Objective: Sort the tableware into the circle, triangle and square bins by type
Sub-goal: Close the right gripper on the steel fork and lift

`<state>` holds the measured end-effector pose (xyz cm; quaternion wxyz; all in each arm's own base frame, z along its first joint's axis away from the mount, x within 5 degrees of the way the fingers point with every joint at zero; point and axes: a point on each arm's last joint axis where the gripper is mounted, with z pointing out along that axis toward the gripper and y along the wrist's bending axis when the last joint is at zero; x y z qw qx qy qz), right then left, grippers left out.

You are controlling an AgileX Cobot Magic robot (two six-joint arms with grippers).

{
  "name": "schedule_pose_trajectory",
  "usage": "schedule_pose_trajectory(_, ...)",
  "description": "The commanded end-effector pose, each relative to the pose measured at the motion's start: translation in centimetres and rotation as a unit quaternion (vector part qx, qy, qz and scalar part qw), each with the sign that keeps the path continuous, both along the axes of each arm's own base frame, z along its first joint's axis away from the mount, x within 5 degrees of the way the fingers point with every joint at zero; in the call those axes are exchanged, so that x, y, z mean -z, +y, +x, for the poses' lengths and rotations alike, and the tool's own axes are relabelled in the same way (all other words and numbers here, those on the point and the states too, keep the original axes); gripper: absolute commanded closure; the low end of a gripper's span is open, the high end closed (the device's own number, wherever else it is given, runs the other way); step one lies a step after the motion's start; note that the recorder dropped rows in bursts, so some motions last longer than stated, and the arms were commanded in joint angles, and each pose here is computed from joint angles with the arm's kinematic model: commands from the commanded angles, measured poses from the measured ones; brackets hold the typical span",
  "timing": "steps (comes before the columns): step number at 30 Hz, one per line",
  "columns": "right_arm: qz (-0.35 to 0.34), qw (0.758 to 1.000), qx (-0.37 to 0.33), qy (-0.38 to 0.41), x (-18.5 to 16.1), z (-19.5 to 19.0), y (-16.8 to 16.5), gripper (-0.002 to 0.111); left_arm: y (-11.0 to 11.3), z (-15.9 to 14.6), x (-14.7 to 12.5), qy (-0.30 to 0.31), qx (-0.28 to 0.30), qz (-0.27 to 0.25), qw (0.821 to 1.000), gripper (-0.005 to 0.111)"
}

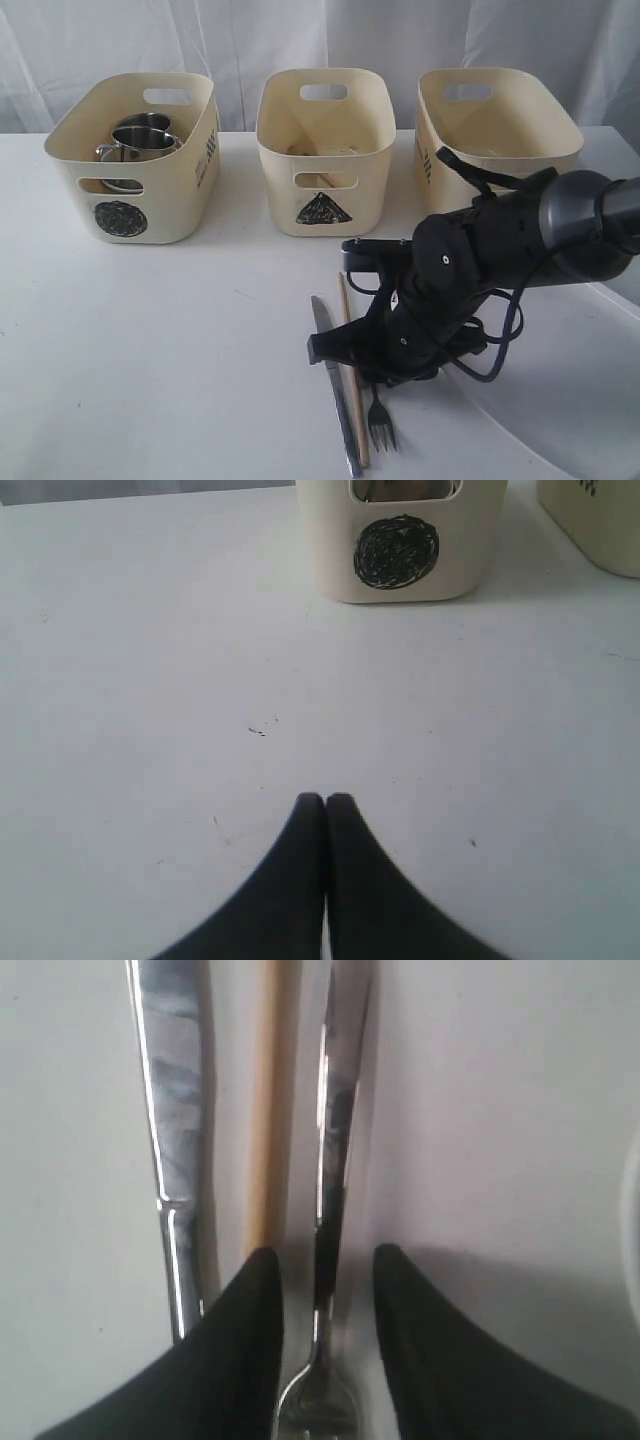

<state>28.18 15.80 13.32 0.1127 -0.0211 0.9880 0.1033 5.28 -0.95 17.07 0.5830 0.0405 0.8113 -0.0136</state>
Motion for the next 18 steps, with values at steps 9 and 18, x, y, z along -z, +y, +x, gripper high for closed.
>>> schedule_pose_trajectory(9, -0.016, 0.999, -0.004, 0.034, 1.7, -0.4, -0.1, 0.108, 0.0, 0.0, 0.1, 0.001, -0.001, -0.006, 1.000, 0.106)
schedule_pose_trajectory(18, -0.005, 1.000, -0.004, 0.014, -0.1, -0.5, -0.2, 0.108, 0.0, 0.0, 0.1, 0.001, -0.001, -0.006, 1.000, 0.106)
